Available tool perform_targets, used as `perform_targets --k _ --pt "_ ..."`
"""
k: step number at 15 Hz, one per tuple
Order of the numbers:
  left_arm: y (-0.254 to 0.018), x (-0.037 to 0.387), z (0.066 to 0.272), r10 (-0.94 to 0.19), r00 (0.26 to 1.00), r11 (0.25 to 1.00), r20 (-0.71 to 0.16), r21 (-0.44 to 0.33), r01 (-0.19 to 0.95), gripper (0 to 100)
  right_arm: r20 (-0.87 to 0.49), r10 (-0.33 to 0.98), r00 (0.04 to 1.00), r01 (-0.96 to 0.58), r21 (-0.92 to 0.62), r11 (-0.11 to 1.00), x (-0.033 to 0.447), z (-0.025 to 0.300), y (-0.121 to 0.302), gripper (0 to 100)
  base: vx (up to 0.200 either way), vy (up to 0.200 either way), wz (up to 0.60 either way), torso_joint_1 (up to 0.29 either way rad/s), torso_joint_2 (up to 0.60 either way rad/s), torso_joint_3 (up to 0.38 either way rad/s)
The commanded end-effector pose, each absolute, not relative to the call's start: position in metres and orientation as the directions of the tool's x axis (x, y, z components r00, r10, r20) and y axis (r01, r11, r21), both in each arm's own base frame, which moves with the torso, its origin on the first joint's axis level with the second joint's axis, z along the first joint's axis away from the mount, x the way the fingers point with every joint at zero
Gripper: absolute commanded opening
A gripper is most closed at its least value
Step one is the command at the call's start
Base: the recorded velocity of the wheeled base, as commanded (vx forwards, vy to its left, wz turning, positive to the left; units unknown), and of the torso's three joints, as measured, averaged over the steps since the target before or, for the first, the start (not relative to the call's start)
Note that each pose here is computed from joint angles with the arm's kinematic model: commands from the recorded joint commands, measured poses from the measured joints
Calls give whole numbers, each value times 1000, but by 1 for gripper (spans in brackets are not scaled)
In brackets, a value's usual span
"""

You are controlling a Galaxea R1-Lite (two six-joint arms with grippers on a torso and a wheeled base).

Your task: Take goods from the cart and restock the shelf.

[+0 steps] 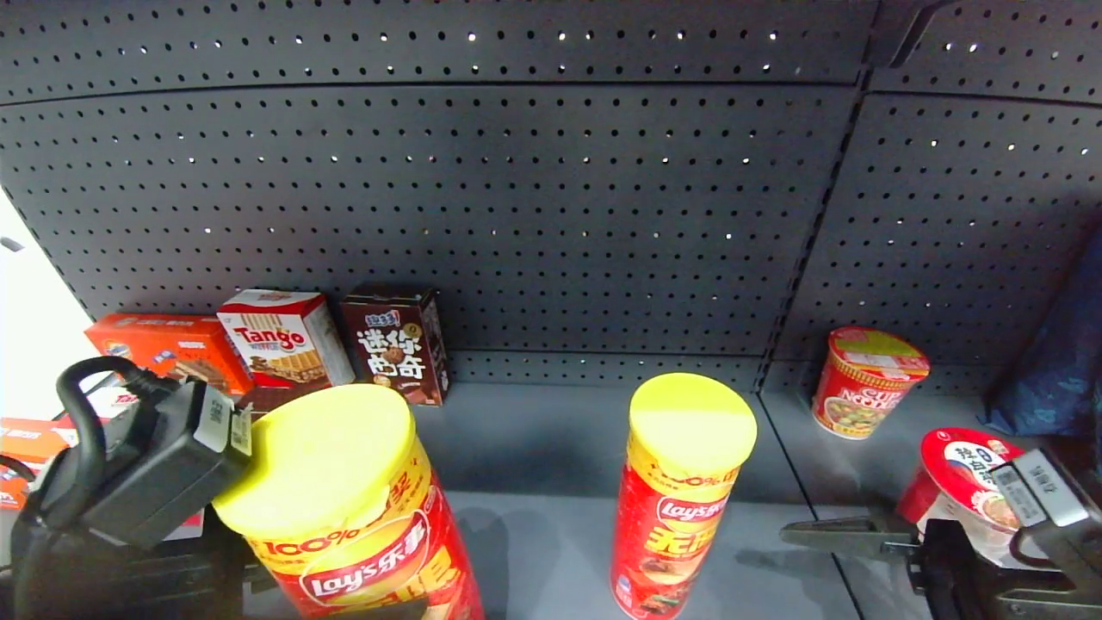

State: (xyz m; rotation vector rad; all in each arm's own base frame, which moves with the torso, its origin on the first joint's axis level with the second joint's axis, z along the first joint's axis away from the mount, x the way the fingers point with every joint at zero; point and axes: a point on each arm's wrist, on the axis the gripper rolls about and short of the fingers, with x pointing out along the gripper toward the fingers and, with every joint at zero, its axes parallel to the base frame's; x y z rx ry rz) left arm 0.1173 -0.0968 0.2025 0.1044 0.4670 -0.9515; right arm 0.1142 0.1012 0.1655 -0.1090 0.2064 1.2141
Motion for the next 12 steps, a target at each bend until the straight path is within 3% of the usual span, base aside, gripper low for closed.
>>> perform_targets --k 1,7,12 --pt "-104 126 197 -748 473 584 -465 -122 803 0 -124 930 347 -938 -33 345 101 193 92 100 0 0 0 0 0 0" --pt "-108 135 193 -725 484 605 -491 -116 788 0 -33 923 384 -923 -59 381 104 226 92 100 0 0 0 0 0 0" --pt "-120 157 200 -694 521 641 -498 -97 761 0 -5 892 452 -892 -17 452 99 230 86 100 0 0 0 0 0 0"
